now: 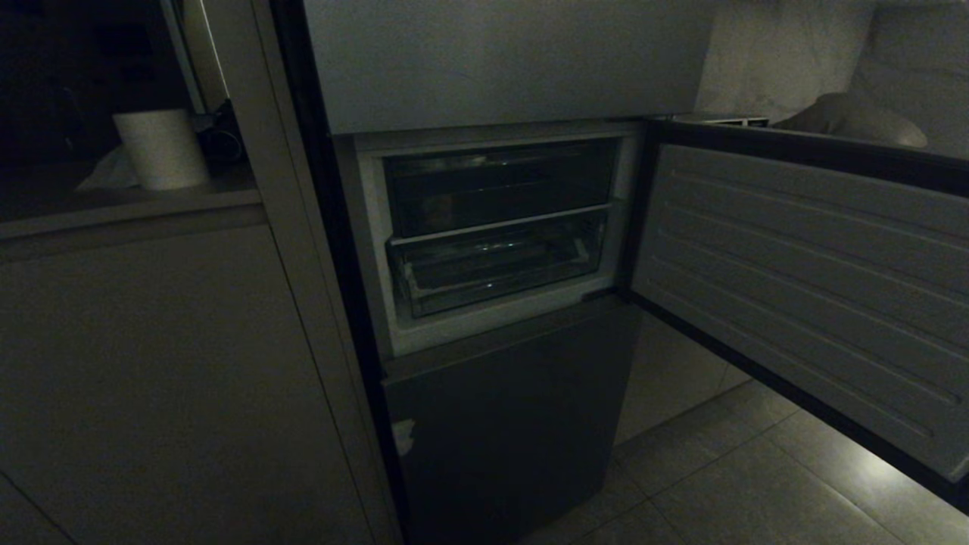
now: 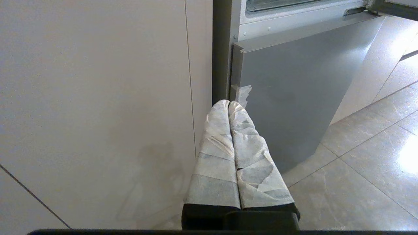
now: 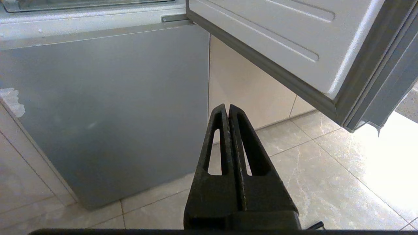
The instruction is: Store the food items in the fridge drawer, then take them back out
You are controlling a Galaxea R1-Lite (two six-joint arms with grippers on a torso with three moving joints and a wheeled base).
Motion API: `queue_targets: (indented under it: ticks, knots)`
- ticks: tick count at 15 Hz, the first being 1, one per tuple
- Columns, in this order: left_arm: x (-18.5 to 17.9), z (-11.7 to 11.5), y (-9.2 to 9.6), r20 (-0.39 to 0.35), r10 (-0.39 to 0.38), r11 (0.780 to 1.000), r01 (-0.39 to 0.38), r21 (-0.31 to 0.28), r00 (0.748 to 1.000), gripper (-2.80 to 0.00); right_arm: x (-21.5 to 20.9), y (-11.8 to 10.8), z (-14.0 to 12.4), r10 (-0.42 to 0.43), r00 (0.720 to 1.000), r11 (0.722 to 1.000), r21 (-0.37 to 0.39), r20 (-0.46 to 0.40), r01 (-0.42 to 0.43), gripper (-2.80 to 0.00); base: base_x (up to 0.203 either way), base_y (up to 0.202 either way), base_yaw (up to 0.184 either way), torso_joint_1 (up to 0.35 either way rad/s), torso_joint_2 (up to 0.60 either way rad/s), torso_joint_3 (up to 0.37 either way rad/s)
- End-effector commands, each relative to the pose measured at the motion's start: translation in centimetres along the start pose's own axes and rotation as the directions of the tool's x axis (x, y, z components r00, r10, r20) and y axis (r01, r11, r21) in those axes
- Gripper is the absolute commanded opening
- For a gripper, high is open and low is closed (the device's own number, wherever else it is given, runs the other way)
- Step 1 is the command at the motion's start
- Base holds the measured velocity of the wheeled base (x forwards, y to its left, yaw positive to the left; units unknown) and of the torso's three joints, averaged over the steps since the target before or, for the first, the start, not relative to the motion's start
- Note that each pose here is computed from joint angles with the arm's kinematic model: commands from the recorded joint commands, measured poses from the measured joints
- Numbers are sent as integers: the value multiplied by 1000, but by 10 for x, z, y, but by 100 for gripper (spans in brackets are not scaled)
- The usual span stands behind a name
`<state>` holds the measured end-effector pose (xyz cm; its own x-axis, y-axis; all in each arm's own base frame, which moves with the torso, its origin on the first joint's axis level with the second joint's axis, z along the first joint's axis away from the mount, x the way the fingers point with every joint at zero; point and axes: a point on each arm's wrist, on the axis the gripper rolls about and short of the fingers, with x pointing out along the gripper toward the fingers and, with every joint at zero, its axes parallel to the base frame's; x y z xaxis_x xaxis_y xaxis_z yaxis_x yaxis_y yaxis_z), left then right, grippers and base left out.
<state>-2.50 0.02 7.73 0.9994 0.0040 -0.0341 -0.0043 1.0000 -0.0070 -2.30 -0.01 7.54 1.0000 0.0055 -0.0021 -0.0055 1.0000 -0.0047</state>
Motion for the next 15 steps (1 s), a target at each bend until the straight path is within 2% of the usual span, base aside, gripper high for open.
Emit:
queue_targets:
  ticks: [1, 5, 15]
  knots:
    - [0, 0, 0, -4, 1, 1000, -1, 0, 1000, -280, 0, 0, 0, 1, 1000, 1000, 0, 1, -1, -280, 0, 0, 0, 0, 0, 0]
    - [0, 0, 0, -3, 1, 1000, -1, 0, 1000, -280, 0, 0, 0, 0, 1000, 1000, 0, 1, 0, -280, 0, 0, 0, 0, 0, 0]
    - [0, 0, 0, -4, 1, 1000, -1, 0, 1000, -280, 0, 0, 0, 1, 1000, 1000, 0, 1, -1, -280, 2, -7, 169, 2, 2, 3]
